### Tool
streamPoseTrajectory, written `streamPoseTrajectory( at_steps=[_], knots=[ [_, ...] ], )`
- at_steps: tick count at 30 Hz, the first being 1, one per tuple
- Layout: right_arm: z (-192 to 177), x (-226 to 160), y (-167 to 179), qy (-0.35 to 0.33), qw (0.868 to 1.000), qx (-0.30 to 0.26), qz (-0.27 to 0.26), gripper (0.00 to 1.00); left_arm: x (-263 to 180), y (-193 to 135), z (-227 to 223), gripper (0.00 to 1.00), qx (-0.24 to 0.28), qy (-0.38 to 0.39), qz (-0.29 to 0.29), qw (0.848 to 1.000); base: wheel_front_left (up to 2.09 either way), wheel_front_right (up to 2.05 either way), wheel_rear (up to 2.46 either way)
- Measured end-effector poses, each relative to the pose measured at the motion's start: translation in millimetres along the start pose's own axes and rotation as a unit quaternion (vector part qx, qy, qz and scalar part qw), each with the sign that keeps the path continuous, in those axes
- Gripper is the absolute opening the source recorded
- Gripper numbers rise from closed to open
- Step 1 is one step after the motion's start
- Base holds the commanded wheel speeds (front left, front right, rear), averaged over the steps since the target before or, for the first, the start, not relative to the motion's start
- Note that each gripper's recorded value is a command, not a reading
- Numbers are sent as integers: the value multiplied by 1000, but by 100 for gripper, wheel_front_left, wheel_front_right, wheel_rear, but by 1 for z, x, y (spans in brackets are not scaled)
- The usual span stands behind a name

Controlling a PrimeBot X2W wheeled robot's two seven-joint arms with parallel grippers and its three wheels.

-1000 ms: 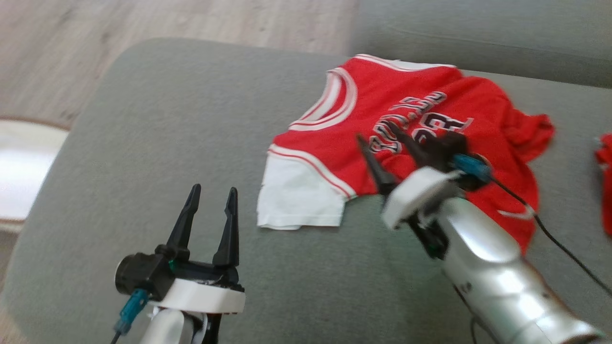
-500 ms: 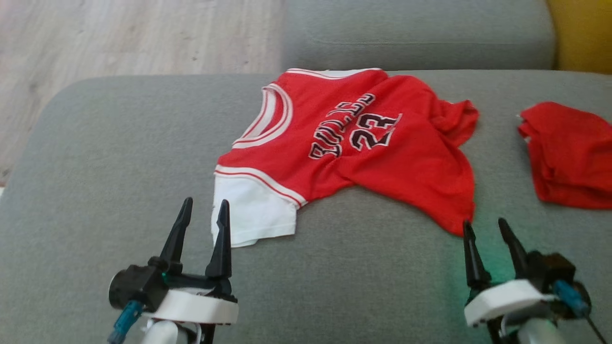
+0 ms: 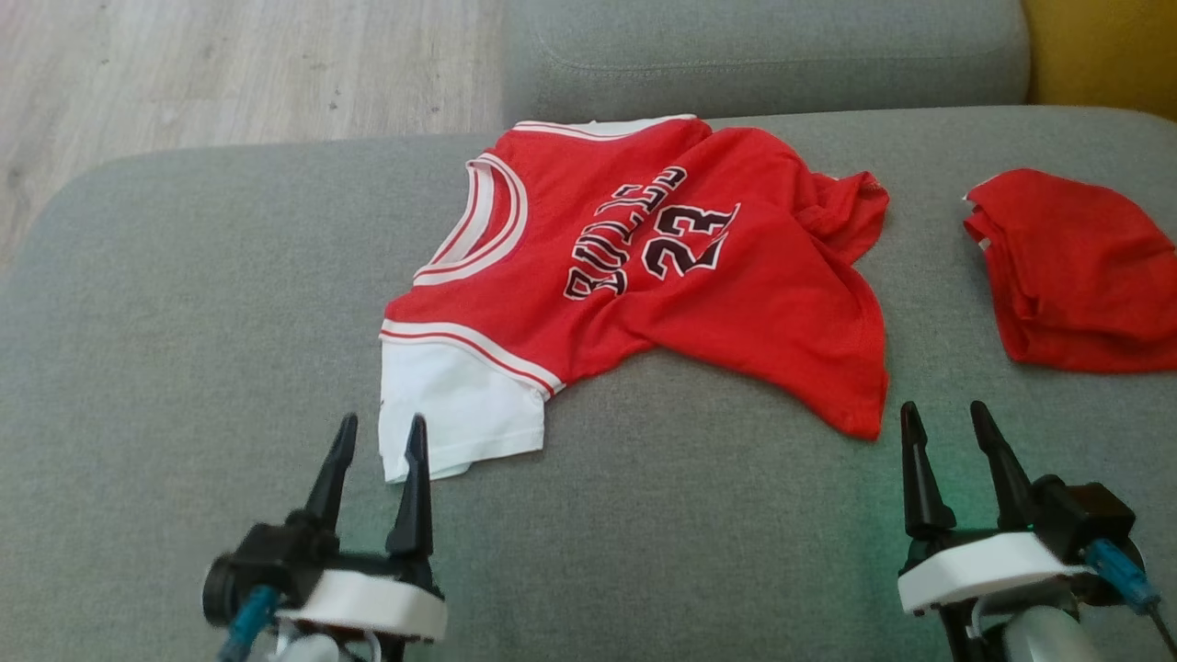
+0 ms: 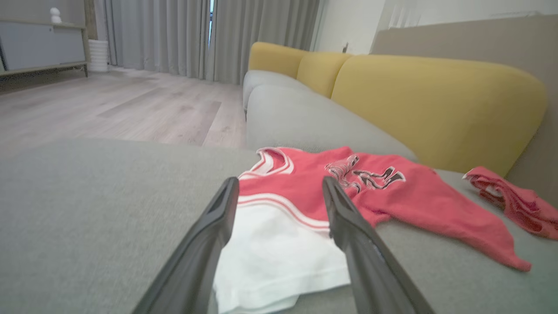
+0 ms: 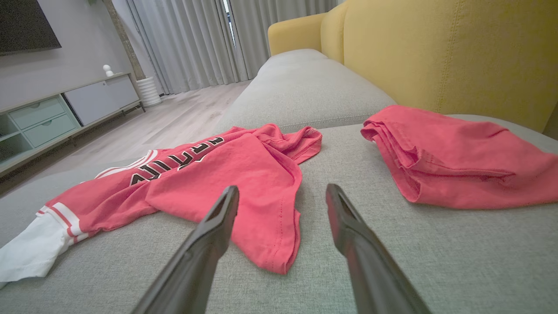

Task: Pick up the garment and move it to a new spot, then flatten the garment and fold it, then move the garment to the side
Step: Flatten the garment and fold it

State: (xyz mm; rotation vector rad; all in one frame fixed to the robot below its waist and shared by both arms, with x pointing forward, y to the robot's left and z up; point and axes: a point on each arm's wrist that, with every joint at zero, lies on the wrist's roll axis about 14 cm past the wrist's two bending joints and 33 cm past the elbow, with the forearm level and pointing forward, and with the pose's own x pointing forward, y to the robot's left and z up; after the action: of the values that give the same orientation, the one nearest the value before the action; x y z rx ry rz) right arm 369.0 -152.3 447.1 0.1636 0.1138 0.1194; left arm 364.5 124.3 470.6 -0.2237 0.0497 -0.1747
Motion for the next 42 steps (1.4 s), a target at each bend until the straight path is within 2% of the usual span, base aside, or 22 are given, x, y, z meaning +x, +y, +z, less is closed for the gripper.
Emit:
streamPoseTrajectory(
  at_steps=[6,14,29,30,31,32,38,42],
  knots=[
    [-1,0,-2,2,1000,1,-3,100,-6,12,-45,100,12,75,22,997,0,0,0],
    [-5,-2,-5,8,1000,1,-9,100,-1,26,-79,100,29,148,47,987,0,0,0],
    [-9,1,-18,13,1000,1,-26,100,15,38,-110,100,48,228,61,971,0,0,0],
    [-9,1,-18,13,1000,1,-26,100,17,38,-110,88,46,229,61,971,0,0,0],
    [-9,1,-18,13,1000,1,-26,100,18,38,-110,48,46,229,58,971,0,0,0],
    [-9,2,-18,13,1000,1,-26,100,18,38,-110,0,47,229,59,970,0,0,0],
    [-8,4,-15,13,1000,0,-21,100,19,40,-103,0,38,207,62,976,0,0,0],
    [-10,5,-11,16,1000,-2,-15,100,30,42,-76,0,30,151,69,986,0,0,0]
  ],
)
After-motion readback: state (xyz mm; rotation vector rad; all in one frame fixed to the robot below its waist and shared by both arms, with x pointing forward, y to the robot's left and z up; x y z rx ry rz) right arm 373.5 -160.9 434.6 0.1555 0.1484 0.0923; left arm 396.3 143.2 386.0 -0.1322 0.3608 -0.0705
